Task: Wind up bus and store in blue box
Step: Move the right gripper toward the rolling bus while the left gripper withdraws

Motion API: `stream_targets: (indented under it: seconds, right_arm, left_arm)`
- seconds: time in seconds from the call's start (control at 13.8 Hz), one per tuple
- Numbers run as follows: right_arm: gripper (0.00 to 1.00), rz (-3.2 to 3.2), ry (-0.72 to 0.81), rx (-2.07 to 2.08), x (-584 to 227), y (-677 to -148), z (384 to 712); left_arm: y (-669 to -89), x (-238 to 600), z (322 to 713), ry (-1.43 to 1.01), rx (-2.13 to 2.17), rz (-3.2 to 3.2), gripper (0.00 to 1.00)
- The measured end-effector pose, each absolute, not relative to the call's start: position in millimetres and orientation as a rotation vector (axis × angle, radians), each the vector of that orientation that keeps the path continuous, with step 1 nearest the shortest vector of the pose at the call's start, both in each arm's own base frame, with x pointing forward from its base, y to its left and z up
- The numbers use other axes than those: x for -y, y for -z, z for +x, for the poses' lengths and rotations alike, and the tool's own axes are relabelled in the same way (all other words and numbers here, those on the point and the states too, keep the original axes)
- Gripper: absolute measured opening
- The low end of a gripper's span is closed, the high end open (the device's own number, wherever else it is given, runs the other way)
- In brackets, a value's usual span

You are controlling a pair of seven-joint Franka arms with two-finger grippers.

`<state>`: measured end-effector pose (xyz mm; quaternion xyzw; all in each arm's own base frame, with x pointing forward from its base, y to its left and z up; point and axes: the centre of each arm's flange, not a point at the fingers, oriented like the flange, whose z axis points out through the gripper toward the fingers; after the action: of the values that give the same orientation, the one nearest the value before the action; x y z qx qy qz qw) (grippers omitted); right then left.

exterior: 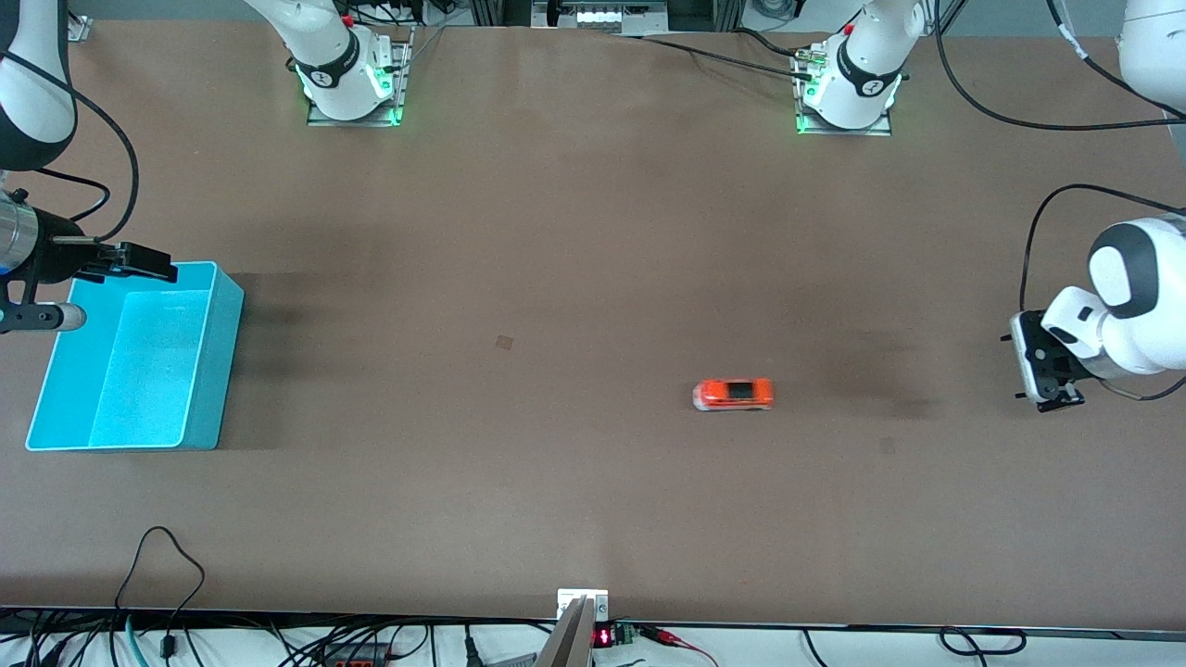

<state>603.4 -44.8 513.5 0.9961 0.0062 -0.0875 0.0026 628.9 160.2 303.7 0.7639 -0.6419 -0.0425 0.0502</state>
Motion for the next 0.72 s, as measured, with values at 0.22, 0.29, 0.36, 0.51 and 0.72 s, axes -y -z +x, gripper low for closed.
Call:
stream_targets:
  seconds: [0.22, 0.29, 0.36, 0.51, 0.72]
  right_arm:
    - [1.0, 3.127, 0.274, -0.018, 45, -514, 603]
    - [1.0, 3.129, 0.275, -0.019, 44, -513, 604]
    - [1.0, 3.131, 0.28, -0.02, 44, -511, 604]
    - [1.0, 3.148, 0.302, -0.023, 41, -502, 607]
    - [1.0, 3.202, 0.344, -0.061, 35, -482, 614]
  left_arm:
    - [-353, -169, 622, 0.181, 1.809, 2.42, 1.0]
    - [-370, -172, 618, 0.185, 1.763, 2.461, 1.0]
    - [-386, -172, 614, 0.188, 1.716, 2.502, 1.0]
    - [-420, -168, 608, 0.196, 1.633, 2.568, 1.0]
    - [-483, -152, 607, 0.218, 1.569, 2.605, 1.0]
